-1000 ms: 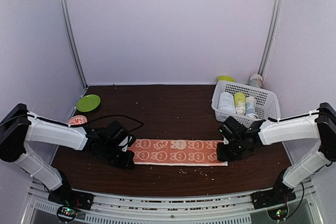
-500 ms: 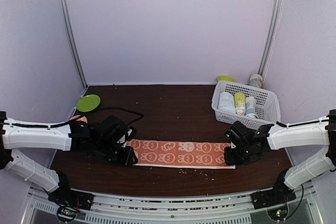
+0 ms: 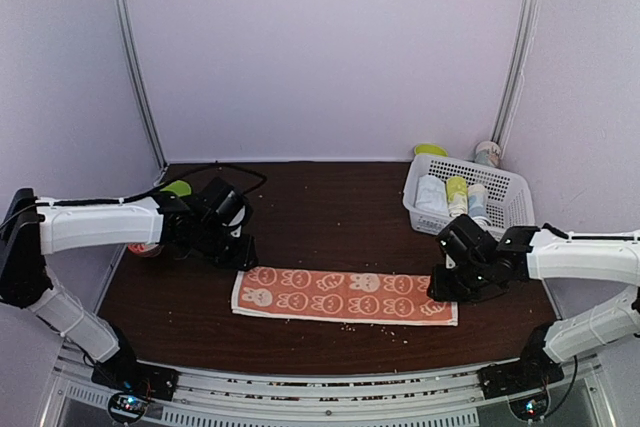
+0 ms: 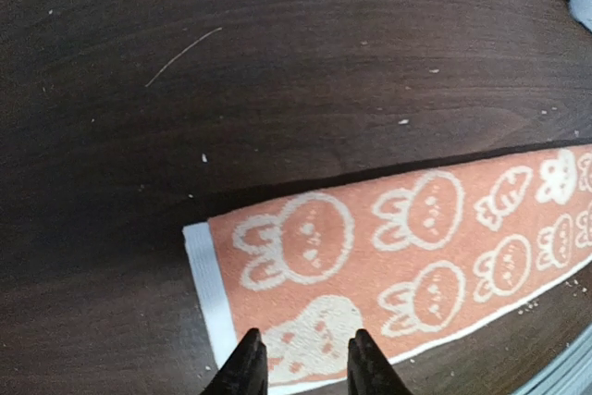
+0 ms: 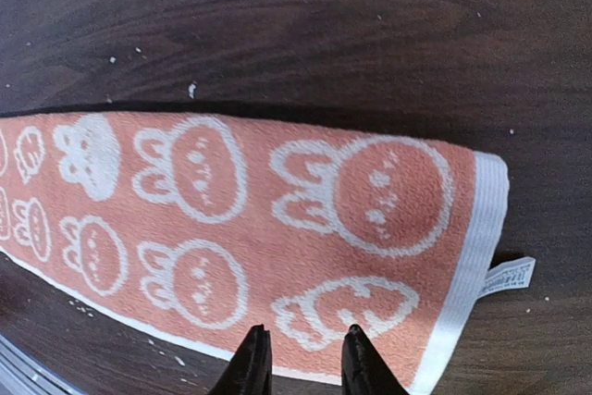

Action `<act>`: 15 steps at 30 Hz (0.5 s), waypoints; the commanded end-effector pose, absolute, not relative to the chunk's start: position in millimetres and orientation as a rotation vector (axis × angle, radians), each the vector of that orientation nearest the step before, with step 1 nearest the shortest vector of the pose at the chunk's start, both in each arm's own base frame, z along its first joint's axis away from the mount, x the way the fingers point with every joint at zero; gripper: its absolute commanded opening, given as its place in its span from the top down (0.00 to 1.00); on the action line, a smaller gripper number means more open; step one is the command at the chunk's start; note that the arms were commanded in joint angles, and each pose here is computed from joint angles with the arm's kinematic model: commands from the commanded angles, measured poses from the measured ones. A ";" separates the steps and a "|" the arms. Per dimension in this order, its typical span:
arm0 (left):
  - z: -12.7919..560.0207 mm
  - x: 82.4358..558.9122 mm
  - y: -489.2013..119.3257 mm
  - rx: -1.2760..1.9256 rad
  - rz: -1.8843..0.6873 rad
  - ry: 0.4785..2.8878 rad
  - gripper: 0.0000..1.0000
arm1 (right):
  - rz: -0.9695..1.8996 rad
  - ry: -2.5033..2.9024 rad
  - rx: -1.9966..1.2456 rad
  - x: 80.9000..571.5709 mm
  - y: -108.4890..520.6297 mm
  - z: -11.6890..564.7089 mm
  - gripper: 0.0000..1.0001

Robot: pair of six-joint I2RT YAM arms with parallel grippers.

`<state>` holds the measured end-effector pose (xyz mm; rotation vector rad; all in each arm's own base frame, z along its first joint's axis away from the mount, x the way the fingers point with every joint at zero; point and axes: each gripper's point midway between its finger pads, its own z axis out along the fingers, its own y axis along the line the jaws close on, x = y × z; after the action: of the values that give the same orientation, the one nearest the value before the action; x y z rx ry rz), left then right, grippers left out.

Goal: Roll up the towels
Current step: Smooth out the towel at the center of the board, then move the towel to the center of the board.

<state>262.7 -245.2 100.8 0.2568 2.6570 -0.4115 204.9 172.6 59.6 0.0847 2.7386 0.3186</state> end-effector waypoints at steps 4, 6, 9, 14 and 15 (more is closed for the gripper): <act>95.9 286.8 -288.0 0.344 -0.605 2.639 0.78 | 0.395 2.696 0.137 219.5 192.0 66.7 0.74; 78.6 282.3 -289.7 0.348 -0.611 2.681 0.84 | 0.405 2.695 0.160 220.5 193.6 64.1 0.74; 50.5 270.3 -281.0 0.322 -0.603 2.734 0.90 | 0.423 2.687 0.187 221.3 194.6 60.7 0.74; 4.7 250.5 -248.3 0.248 -0.467 2.821 0.97 | 0.433 2.686 0.197 222.4 196.9 55.3 0.74; -1.5 246.8 -243.7 0.231 -0.457 2.833 0.98 | 0.427 2.689 0.193 222.5 196.8 54.2 0.74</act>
<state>255.3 -258.0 24.0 0.2950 2.8028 -0.4984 221.6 193.2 60.9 0.1767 2.6906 0.4138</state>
